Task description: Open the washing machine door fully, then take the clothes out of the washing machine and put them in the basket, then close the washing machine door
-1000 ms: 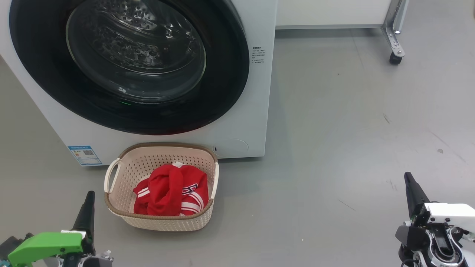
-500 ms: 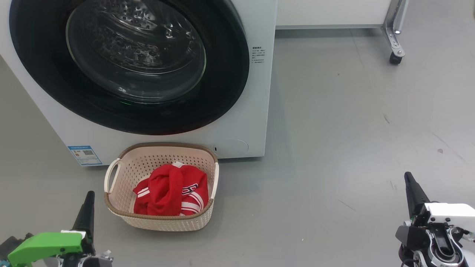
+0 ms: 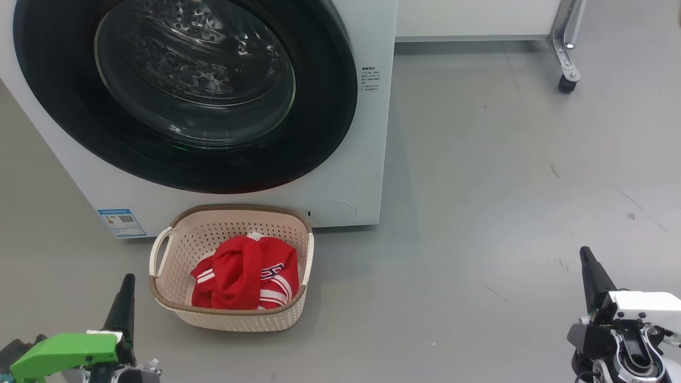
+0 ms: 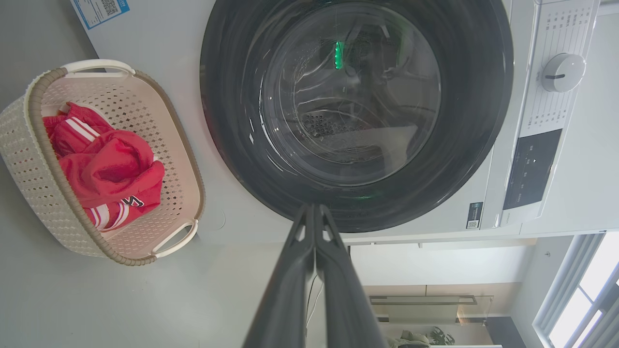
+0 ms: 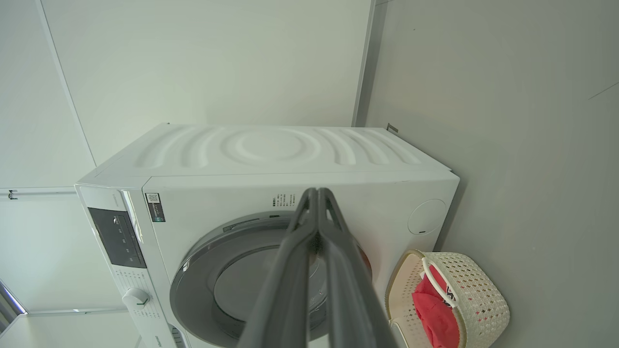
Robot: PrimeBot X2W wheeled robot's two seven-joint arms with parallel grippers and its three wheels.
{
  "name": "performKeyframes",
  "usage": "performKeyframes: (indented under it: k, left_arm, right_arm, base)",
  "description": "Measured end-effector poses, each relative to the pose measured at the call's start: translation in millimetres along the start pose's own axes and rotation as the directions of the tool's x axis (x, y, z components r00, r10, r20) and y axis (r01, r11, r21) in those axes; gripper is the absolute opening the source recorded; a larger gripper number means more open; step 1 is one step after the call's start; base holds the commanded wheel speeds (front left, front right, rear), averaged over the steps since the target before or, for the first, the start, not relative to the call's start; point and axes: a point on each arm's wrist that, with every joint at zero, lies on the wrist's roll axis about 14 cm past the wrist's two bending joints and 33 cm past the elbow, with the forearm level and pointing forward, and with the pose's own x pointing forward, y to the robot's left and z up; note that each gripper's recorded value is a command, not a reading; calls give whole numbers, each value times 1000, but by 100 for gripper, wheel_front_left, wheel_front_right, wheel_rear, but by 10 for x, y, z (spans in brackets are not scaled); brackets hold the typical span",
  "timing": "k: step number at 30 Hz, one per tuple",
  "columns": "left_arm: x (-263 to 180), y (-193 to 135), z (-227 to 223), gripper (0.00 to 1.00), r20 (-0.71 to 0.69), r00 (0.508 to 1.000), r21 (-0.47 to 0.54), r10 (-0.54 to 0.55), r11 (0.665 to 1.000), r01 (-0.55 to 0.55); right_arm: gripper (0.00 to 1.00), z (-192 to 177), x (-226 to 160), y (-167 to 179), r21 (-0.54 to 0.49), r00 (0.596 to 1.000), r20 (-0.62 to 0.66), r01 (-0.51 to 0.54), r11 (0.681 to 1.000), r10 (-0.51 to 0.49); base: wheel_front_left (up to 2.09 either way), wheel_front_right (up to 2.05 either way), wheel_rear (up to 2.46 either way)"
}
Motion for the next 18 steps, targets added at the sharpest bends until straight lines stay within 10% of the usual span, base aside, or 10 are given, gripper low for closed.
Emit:
performKeyframes:
  k: [18]
  left_arm:
    - [0, -2, 5, 0, 1, 1000, 0, -1, 1000, 1]
  right_arm:
    - [0, 2, 0, 2, 1, 1000, 1, 0, 1000, 0]
  base:
    - [0, 0, 0]
